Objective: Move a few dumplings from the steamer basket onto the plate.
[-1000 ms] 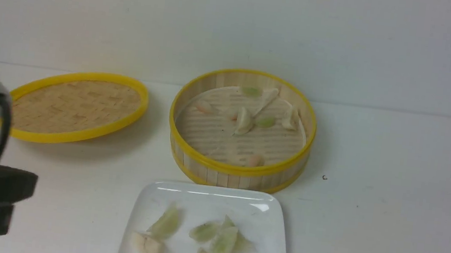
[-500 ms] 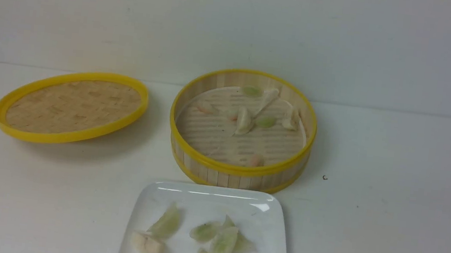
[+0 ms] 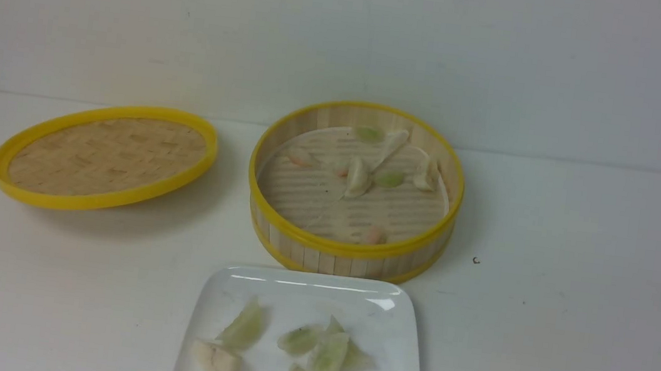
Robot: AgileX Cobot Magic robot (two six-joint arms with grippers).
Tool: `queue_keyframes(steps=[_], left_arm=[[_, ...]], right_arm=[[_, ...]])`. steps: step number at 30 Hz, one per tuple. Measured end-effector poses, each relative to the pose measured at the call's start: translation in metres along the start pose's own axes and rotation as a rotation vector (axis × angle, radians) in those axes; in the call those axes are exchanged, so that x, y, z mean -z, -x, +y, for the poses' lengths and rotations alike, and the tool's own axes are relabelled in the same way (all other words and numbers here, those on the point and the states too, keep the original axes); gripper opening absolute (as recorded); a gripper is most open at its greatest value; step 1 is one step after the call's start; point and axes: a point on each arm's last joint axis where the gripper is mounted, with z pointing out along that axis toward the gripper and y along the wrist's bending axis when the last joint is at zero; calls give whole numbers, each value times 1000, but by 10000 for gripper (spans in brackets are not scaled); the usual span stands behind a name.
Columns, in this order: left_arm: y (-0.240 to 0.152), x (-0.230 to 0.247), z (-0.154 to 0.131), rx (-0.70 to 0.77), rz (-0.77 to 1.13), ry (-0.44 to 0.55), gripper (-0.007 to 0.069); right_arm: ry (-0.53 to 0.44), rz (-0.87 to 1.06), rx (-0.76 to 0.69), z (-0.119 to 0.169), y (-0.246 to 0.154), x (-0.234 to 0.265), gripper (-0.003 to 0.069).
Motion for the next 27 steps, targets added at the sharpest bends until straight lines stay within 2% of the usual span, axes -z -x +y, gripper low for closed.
queue_keyframes(steps=[8,12,13,15,17,19,25,27], left_arm=[[1,0,0,-5,-9,4,-6],[-3,-16,10,-19,-91,55,-6],[-16,-33,21,-23,-125,118,-6],[-23,-40,27,-29,-130,152,-6],[-58,-61,41,-16,-126,252,-6],[-84,-70,48,-17,-112,297,-6],[-154,-89,56,1,-27,353,-6],[-164,-91,56,13,3,351,-6]], right_arm=[[0,0,0,0,0,0,-15],[0,0,0,0,0,0,-15],[0,0,0,0,0,0,-15],[0,0,0,0,0,0,-15],[0,0,0,0,0,0,-15],[-1,1,0,0,0,0,-15],[-1,1,0,0,0,0,-15],[-2,2,0,0,0,0,-15]])
